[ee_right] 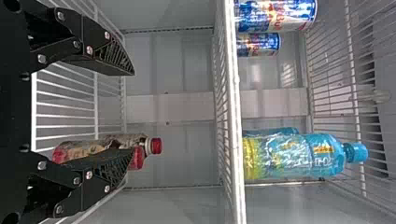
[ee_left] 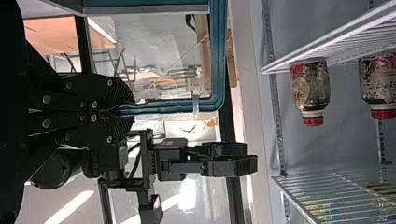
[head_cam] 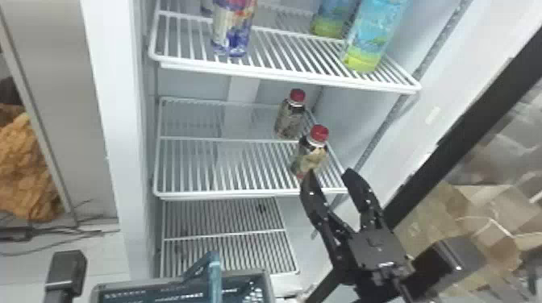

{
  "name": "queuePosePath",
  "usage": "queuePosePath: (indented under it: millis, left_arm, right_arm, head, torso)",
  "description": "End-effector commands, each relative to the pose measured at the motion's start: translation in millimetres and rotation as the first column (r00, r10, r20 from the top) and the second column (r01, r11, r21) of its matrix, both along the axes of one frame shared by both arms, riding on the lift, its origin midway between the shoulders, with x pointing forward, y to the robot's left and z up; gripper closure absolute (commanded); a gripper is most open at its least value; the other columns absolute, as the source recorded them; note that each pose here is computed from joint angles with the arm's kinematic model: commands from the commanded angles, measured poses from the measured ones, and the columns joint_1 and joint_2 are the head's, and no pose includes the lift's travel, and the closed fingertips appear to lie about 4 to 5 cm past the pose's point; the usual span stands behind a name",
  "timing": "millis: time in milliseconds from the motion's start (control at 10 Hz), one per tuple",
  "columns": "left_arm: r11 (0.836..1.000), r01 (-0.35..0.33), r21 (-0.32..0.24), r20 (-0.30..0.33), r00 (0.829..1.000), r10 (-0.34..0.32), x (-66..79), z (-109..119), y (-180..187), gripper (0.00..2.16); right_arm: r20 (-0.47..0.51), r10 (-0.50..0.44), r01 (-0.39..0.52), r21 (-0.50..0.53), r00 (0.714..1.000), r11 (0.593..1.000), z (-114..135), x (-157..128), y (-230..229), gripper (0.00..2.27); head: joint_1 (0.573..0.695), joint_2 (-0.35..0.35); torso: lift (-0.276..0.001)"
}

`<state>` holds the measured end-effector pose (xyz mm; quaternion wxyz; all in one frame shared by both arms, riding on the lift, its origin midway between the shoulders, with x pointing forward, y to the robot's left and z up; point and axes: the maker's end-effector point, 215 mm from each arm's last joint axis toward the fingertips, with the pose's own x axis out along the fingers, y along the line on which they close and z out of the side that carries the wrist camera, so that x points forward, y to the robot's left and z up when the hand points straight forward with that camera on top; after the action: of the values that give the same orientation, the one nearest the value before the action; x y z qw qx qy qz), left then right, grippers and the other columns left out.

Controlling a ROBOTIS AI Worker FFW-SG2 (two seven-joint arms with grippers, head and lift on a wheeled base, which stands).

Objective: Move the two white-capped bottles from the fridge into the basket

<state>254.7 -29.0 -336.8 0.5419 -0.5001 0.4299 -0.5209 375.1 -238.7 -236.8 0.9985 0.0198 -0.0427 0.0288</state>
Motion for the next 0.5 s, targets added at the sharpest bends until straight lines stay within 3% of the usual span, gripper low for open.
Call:
queuePosePath:
  millis: [0,400]
  left_arm:
    - [1.000,0.003,-0.001,-0.001,1.000,-0.003,-1.1,0.2,-0.7,1.15]
    - [1.000,0.006,0.000,0.001,1.000,-0.006,-1.0,0.4,-0.9,1.15]
  right_arm:
    - [-0.002,-0.018,0.018,-0.002,1.000,1.000,2.8,-5.0,-7.4,0.51]
    - [0.003,-0.018,0.018,0.004,1.000,1.000,6.5,-8.1,-6.9,0.51]
  head:
    - [0.695,-0.350]
    - [0.695,-0.350]
  torso:
    - [-0.260]
    - [-0.260]
